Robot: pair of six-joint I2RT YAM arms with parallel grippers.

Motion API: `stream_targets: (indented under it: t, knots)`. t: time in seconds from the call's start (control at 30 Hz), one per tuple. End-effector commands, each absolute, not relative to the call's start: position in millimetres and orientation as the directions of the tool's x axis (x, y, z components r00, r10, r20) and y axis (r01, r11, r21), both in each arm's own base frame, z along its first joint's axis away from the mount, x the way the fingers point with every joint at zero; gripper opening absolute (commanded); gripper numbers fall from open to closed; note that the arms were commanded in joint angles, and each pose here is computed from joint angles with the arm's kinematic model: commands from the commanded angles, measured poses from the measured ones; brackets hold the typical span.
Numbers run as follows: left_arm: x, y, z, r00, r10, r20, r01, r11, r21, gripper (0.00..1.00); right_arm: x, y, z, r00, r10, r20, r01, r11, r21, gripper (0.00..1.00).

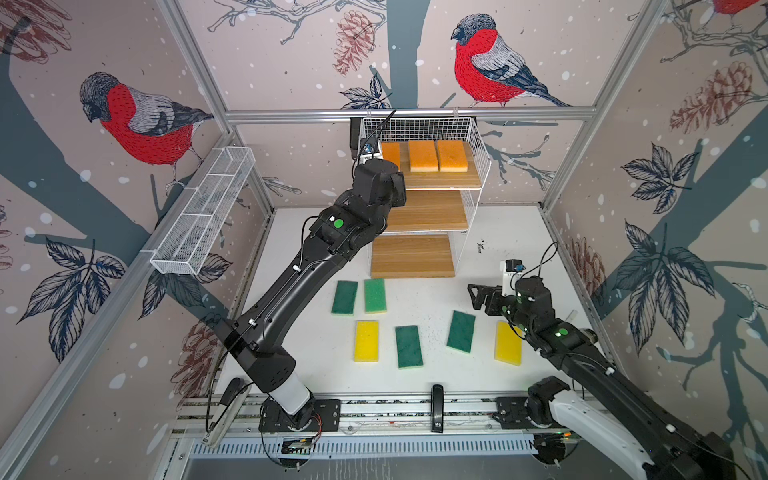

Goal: Place and organize the cleaning sponges onto the shelf
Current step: 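Open the left gripper and release the orange sponge on the shelf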

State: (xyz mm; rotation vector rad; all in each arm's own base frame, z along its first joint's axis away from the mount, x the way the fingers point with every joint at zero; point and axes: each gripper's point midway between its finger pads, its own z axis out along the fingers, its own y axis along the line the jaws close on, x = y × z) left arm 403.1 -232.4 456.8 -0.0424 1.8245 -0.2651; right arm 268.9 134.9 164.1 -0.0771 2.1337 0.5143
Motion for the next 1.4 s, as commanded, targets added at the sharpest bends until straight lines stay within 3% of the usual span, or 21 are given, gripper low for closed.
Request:
stream_targets:
  t: [0.0, 0.33, 1.37]
  knots:
    - [403, -245, 464, -0.263, -0.16, -0.951, 0.176, 0.962, -0.211, 0.56, 271, 136, 172, -0.566, 0.148, -0.811, -0.251, 0.906, 0.34, 1.0]
    - [418, -245, 455, -0.285, -0.139, -0.948, 0.141, 0.973, -0.185, 0.48, 271, 135, 171, -0.561, 0.138, -0.817, -0.253, 0.91, 0.327, 1.0]
    - [450, -236, 434, -0.323, -0.149, -0.935, 0.076, 0.98, -0.182, 0.47, 273, 134, 162, -0.562, 0.138, -0.815, -0.242, 0.915, 0.322, 0.99]
